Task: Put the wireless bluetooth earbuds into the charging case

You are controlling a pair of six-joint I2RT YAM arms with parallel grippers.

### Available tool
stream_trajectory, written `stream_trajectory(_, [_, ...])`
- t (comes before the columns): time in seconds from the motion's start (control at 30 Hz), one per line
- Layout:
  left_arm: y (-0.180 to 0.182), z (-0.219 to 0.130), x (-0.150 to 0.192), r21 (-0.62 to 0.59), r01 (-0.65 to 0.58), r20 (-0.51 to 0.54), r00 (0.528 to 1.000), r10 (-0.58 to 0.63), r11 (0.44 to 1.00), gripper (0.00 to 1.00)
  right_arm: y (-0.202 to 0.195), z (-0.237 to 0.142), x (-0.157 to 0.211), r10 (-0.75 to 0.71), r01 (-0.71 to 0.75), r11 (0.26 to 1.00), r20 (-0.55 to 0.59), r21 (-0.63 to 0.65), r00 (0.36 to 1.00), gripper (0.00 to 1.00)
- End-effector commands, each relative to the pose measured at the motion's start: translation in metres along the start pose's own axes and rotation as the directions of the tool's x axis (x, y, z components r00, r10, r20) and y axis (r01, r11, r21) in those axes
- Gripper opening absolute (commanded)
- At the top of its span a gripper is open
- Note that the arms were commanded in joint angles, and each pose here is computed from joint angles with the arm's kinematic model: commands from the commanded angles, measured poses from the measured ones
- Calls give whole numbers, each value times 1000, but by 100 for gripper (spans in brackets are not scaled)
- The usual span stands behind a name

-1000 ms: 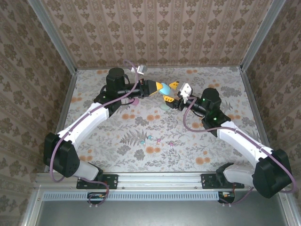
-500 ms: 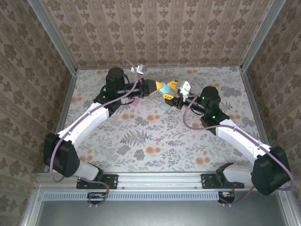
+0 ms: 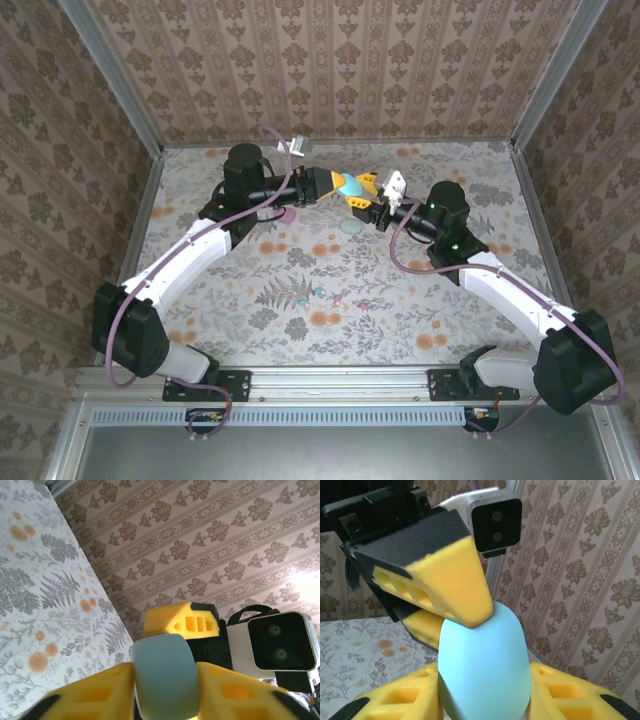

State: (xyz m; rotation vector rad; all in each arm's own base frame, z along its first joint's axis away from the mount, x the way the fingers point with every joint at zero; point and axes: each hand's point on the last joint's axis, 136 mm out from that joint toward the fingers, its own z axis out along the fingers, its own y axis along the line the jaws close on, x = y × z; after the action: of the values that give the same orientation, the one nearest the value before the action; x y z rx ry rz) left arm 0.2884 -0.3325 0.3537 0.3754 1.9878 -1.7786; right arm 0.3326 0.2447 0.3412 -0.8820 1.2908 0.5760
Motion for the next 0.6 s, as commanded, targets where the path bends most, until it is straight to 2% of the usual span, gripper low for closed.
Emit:
stream_trajectory(0.0, [-15, -15, -2, -6, -136, 37, 990, 136, 991, 59, -9, -6, -18, 106, -107, 994, -22, -25, 994, 36])
stream_trajectory(0.07, [-10, -22, -1, -64, -239, 49, 969, 242, 969, 66, -5, -6, -17, 182, -188, 979, -72, -76, 981, 34])
stream_trajectory(0.13, [-5, -32, -1, -124, -389, 52, 916, 397, 913, 69, 3, -8, -17, 245, -261, 953, -111, -157, 963, 33])
stream_trajectory(0.23, [5, -49, 5, -188, -610, 41, 778, 626, 770, 71, 19, -10, -21, 301, -333, 898, -152, -288, 942, 32])
stream_trajectory(0.3, [5, -57, 17, -165, -740, 39, 656, 754, 652, 73, 29, -12, -24, 315, -362, 859, -184, -363, 931, 32])
stream_trajectory(0.37, [5, -62, 27, -135, -815, 40, 564, 825, 564, 73, 36, -13, -27, 319, -374, 831, -197, -413, 927, 32])
stream_trajectory(0.4, [6, -63, 31, -113, -834, 35, 539, 841, 539, 73, 38, -14, -27, 318, -376, 820, -203, -432, 926, 32])
stream_trajectory(0.47, [1, -62, 40, -32, -851, 24, 523, 852, 524, 72, 42, -15, -30, 308, -370, 806, -207, -461, 929, 32])
stream_trajectory(0.57, [-7, -54, 46, 70, -826, 14, 562, 827, 559, 71, 49, -14, -28, 270, -339, 800, -209, -494, 940, 32])
